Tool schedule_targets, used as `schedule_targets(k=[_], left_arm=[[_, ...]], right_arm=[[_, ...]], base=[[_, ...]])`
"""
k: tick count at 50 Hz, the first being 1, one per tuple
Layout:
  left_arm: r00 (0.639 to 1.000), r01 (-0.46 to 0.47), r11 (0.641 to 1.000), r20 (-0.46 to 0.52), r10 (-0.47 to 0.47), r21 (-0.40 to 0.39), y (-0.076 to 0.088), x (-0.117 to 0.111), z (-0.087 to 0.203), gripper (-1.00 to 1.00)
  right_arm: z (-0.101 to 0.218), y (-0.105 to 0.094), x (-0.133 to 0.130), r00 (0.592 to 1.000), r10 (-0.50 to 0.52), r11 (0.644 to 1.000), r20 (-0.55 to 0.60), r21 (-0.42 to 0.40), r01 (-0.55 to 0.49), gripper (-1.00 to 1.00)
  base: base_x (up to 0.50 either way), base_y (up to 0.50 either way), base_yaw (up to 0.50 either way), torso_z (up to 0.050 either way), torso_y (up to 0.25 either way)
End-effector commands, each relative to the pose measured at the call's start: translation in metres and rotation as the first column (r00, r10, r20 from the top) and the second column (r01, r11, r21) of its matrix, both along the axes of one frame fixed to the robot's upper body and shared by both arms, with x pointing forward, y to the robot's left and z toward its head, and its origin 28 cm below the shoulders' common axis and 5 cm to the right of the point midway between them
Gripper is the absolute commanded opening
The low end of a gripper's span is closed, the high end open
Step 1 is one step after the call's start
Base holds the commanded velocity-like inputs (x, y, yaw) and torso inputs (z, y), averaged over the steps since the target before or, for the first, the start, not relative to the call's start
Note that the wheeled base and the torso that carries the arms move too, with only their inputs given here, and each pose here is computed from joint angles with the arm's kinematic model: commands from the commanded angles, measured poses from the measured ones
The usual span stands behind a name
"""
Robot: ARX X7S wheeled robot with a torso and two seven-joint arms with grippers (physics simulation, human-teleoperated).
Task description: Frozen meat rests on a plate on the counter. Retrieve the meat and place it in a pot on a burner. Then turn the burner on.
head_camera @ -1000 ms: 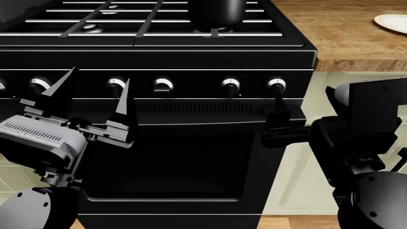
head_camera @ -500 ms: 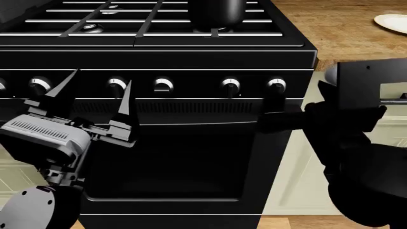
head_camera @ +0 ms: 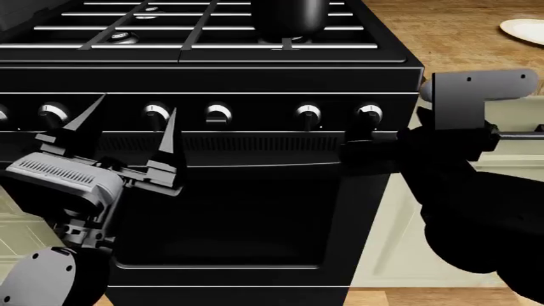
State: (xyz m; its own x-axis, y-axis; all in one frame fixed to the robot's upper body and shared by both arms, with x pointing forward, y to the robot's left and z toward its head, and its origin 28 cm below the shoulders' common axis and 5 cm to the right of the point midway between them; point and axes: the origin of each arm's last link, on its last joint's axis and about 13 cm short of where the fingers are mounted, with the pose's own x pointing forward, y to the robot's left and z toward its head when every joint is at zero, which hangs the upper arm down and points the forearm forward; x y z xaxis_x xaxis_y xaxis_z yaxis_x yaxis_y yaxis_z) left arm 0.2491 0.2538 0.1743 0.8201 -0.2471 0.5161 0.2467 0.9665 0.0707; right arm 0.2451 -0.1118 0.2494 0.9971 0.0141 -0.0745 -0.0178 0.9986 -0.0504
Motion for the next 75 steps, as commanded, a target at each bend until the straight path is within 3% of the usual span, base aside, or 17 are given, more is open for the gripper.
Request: schedule_targets(k=[1, 23, 47, 75], left_arm=[[1.000, -0.011, 1.000, 0.005, 0.011, -0.015, 0.001, 0.002, 0.001, 1.00], [0.999, 0.026, 0.999, 0.036, -0.025, -0.030, 0.000, -0.009, 0.008, 1.00], [0.999, 0.032, 0.999, 0.028, -0.031, -0.036, 0.001, -0.008, 0.006, 1.00], [0.999, 0.028, 0.999, 0.017, -0.027, -0.043, 0.002, -0.005, 0.005, 1.00]], right_arm=[[-0.001, 0.000, 0.010, 1.000, -0.007, 1.000, -0.018, -0.016, 0.007, 1.00], [-0.004, 0.003, 0.031, 1.000, 0.006, 0.997, -0.027, -0.082, -0.008, 1.00], [-0.018, -0.003, 0.046, 0.997, -0.045, 0.997, -0.061, -0.066, 0.040, 1.00], [-0.028, -0.002, 0.062, 0.996, -0.014, 0.996, -0.083, -0.084, 0.007, 1.00]], base=[[0.00, 0.00, 0.00, 0.000, 0.000], [0.00, 0.00, 0.00, 0.000, 0.000], [0.00, 0.00, 0.00, 0.000, 0.000], [0.00, 0.00, 0.00, 0.000, 0.000]])
